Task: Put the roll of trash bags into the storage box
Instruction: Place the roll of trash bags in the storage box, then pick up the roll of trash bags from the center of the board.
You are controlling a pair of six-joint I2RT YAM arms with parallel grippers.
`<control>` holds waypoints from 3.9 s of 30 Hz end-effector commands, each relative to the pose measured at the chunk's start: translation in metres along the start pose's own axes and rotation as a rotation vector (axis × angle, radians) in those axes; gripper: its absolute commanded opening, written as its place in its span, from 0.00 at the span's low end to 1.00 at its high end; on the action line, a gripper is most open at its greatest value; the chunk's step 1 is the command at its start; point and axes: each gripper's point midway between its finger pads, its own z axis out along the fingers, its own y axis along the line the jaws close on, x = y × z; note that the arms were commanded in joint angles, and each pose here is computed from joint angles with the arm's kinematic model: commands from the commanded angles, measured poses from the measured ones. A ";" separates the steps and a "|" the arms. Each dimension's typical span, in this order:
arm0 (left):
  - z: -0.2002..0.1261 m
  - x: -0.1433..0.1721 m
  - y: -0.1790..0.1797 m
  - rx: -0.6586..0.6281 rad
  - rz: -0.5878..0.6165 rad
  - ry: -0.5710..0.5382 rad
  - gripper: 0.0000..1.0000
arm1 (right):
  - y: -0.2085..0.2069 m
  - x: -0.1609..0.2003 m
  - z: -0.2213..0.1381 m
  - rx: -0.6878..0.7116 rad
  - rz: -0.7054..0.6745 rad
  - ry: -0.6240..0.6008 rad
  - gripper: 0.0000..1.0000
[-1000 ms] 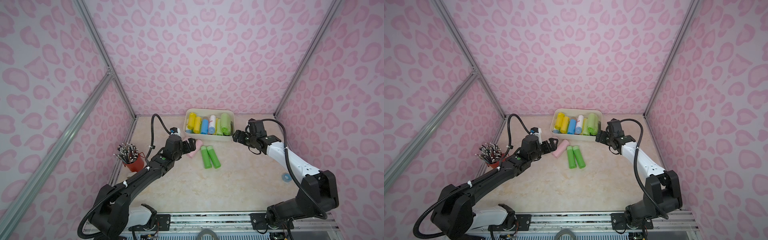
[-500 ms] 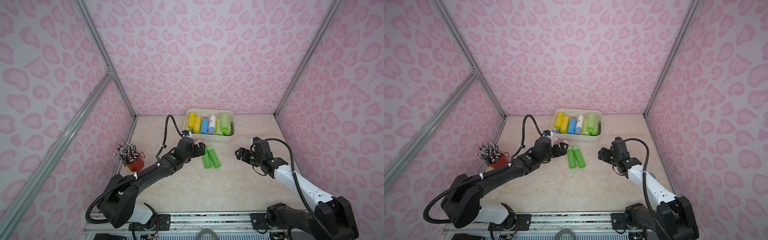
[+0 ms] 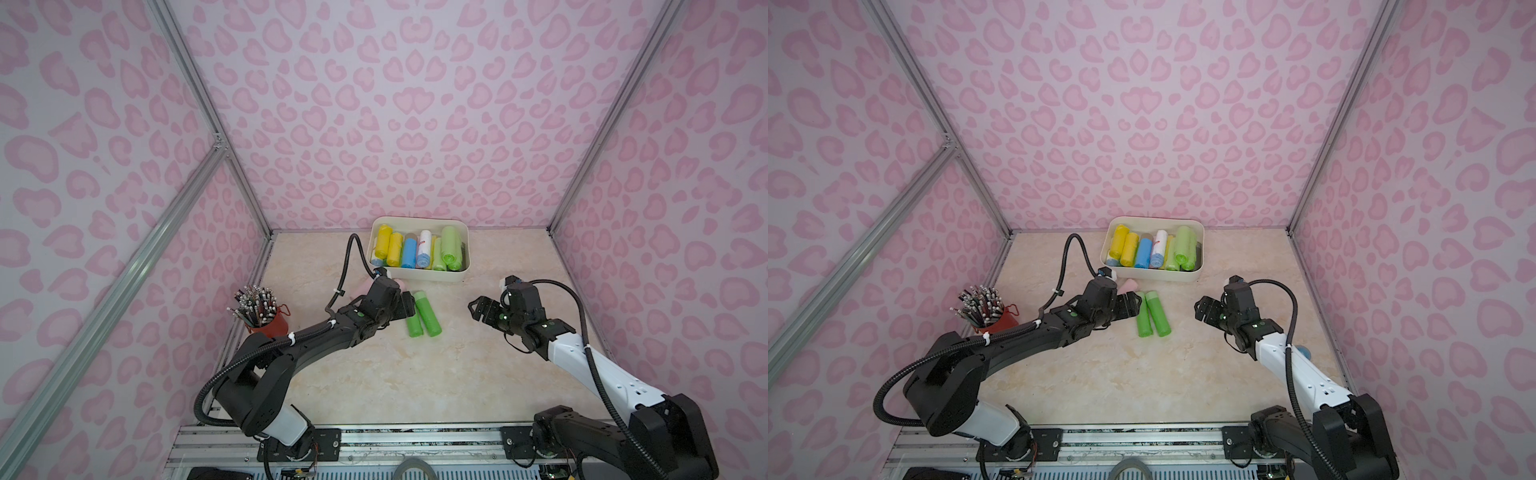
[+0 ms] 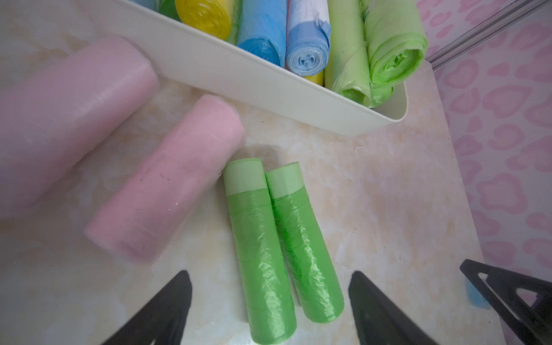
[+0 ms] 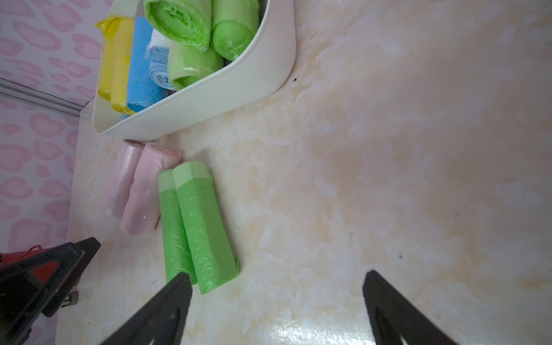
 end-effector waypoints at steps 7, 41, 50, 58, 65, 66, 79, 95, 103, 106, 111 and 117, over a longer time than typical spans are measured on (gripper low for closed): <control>0.021 0.011 -0.002 -0.007 0.026 0.050 0.77 | 0.002 -0.001 -0.003 -0.013 0.000 -0.012 0.91; 0.062 0.048 0.019 -0.142 0.122 0.149 0.38 | -0.008 0.003 -0.015 0.030 0.004 -0.024 0.91; 0.044 0.036 0.012 -0.137 0.112 0.099 0.33 | -0.005 0.003 -0.012 0.016 0.014 -0.017 0.91; 0.019 0.018 0.010 -0.136 0.109 0.027 0.29 | -0.002 0.001 -0.011 0.005 0.013 -0.021 0.91; 0.012 -0.007 -0.020 -0.057 0.096 -0.027 0.29 | 0.000 0.000 -0.013 -0.004 0.011 -0.025 0.91; 0.010 -0.013 -0.025 -0.047 0.097 -0.039 0.29 | 0.000 0.000 -0.014 -0.006 0.011 -0.026 0.91; -0.013 -0.057 -0.061 0.012 0.122 -0.131 0.29 | 0.005 0.003 -0.020 -0.037 0.009 -0.020 0.91; -0.019 -0.108 -0.120 0.109 0.211 -0.192 0.27 | 0.017 -0.003 -0.026 -0.080 0.006 -0.027 0.91; -0.003 -0.123 -0.137 0.133 0.247 -0.186 0.27 | 0.018 -0.002 -0.032 -0.091 0.015 -0.038 0.91; 0.002 -0.129 -0.140 0.144 0.254 -0.183 0.27 | 0.018 -0.002 -0.033 -0.093 0.018 -0.039 0.91; 0.006 -0.146 -0.140 0.137 0.256 -0.197 0.27 | 0.018 -0.001 -0.032 -0.096 0.029 -0.033 0.90; 0.018 -0.166 -0.136 0.115 0.269 -0.180 0.26 | 0.021 -0.001 -0.033 -0.107 0.035 -0.031 0.90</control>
